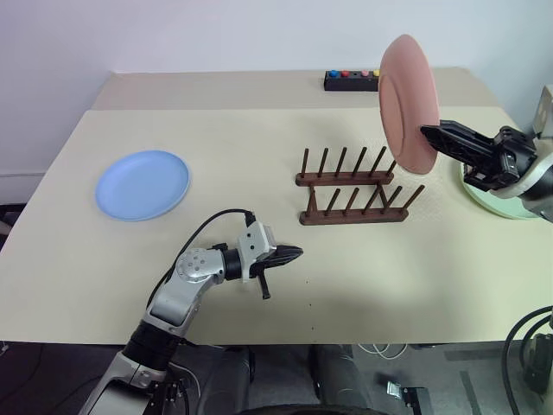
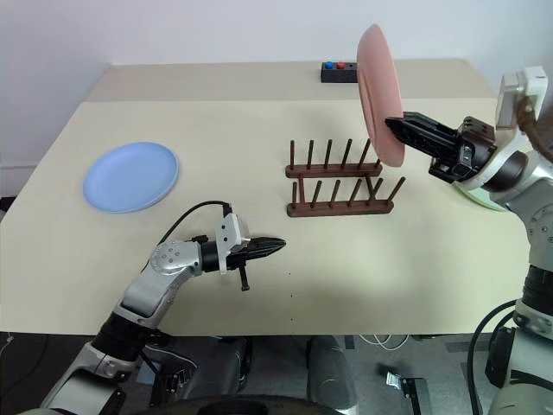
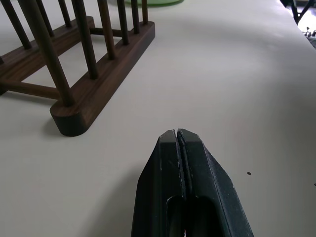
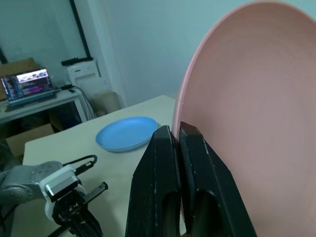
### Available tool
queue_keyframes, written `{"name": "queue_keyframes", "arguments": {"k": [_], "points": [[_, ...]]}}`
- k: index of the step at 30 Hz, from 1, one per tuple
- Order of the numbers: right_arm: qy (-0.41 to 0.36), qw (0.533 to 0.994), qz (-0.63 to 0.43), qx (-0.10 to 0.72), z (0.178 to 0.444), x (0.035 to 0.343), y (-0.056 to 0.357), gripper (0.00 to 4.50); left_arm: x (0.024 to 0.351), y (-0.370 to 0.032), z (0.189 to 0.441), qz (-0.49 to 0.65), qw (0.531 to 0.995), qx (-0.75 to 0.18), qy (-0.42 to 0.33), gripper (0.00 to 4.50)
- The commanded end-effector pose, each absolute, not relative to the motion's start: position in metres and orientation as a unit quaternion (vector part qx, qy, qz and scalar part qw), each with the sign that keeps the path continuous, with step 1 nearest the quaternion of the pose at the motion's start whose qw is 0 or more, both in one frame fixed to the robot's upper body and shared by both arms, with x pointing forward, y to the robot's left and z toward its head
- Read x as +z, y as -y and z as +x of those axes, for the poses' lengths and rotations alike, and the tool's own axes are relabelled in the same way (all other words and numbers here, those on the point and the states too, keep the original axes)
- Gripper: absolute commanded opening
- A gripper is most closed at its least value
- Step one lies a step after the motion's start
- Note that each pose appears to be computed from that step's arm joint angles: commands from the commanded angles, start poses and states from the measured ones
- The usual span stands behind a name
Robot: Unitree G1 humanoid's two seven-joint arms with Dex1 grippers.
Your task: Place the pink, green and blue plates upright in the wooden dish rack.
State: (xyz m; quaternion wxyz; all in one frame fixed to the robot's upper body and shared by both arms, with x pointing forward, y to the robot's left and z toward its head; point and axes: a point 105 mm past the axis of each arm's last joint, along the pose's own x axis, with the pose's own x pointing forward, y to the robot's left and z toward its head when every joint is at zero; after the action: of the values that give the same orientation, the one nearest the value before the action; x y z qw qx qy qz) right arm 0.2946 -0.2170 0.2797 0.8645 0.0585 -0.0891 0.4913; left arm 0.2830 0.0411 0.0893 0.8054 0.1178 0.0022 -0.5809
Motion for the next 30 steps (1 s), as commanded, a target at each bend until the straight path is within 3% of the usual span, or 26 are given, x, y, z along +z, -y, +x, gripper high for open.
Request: {"name": "queue_keyframes", "arguments": {"k": [1,28,30], "points": [[0.113,0.864,0.069,0.486,0.295,0.289,0.223,0.03,0.102,-0.039,0.283,0.121,0.803,-0.583,0.021,0.0],[0.076,0.869,0.195,0.448,0.308,0.263,0.249,0.03,0.102,-0.04,0.283,0.126,0.8,-0.586,0.017,0.0],[0.076,0.87,0.2,0.445,0.308,0.262,0.251,0.59,0.102,-0.04,0.283,0.126,0.801,-0.586,0.017,0.0]]}}
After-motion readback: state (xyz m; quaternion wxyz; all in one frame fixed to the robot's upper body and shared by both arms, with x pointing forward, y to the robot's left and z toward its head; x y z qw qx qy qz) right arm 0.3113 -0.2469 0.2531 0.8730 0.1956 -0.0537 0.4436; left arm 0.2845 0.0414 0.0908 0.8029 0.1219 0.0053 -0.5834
